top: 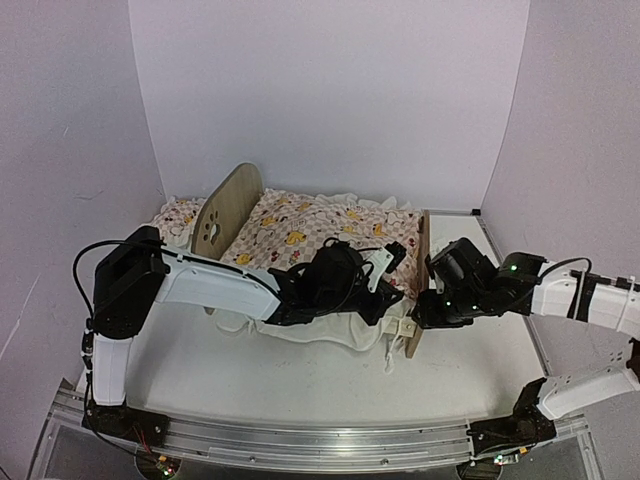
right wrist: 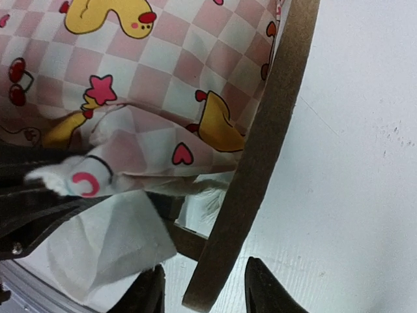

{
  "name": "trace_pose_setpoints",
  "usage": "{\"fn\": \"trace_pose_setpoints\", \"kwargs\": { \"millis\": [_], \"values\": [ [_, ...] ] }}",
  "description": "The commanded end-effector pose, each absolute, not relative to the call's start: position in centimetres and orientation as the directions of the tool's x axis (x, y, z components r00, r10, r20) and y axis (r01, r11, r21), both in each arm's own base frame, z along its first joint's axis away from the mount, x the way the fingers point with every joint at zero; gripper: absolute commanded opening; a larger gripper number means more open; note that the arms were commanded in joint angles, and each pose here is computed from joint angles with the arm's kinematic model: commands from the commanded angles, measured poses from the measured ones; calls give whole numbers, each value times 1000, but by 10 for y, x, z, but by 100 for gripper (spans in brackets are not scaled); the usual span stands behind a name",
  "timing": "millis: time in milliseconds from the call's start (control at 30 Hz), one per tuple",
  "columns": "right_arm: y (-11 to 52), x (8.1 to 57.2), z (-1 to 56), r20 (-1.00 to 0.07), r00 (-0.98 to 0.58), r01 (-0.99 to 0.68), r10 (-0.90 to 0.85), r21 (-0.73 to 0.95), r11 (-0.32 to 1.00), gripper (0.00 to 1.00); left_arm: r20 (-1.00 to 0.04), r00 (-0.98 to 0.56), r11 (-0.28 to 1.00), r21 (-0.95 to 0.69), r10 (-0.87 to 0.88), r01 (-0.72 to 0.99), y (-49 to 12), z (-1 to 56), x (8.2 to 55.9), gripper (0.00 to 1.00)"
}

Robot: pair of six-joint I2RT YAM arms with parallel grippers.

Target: Set up the pet bed

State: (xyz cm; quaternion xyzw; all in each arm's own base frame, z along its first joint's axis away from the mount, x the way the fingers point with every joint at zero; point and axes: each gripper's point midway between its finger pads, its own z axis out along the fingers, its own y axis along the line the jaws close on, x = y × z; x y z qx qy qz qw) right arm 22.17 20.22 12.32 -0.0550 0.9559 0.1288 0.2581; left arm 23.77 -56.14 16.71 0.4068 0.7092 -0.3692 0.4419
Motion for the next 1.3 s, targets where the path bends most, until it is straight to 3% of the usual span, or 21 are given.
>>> {"fn": "trace_pose_setpoints", "kwargs": {
  "millis": [0, 100, 233, 300, 367, 500, 633, 767, 800, 933, 1200, 1267],
  "values": [
    [209, 237, 128, -536, -843, -105, 43, 242, 965, 36, -947, -245, 378, -152, 209, 913, -558, 196, 239, 15],
    [212, 238, 130, -534, -840, -74, 93, 283, 956, 23, -951, -241, 365, -159, 192, 917, -550, 214, 232, 40],
    [212, 238, 132, -534, -831, -36, 157, 334, 942, 12, -958, -239, 310, -181, 161, 933, -529, 252, 212, 53],
    [213, 240, 130, -528, -829, -17, 183, 352, 936, 12, -956, -253, 273, -205, 152, 940, -515, 262, 198, 56],
    [215, 241, 129, -516, -832, 6, 204, 360, 933, 13, -952, -270, 244, -229, 146, 942, -500, 268, 186, 73],
    [215, 245, 125, -511, -830, 37, 225, 353, 935, 22, -944, -279, 191, -245, 176, 950, -475, 260, 150, 79],
    [217, 250, 124, -513, -829, 46, 224, 336, 941, 21, -965, -160, 132, -134, 207, 982, -475, 240, 98, 87],
    [224, 250, 129, -487, -847, 43, 213, 336, 941, 1, -996, -61, 104, -54, 62, 993, -465, 212, 69, 78],
    [223, 249, 131, -480, -851, 49, 213, 332, 942, 0, -999, -45, 108, -42, 25, 993, -463, 201, 68, 73],
    [228, 247, 158, -479, -840, 46, 255, 405, 913, 0, -998, 46, 156, 52, 42, 986, -475, 150, 80, 56],
    [243, 247, 197, -479, -820, 31, 314, 510, 860, 0, -982, 186, 441, 185, 41, 878, -504, 103, 137, 15],
    [246, 248, 206, -486, -813, 21, 321, 526, 850, 0, -981, 189, 484, 188, 48, 855, -507, 92, 150, 10]
  ]
}}
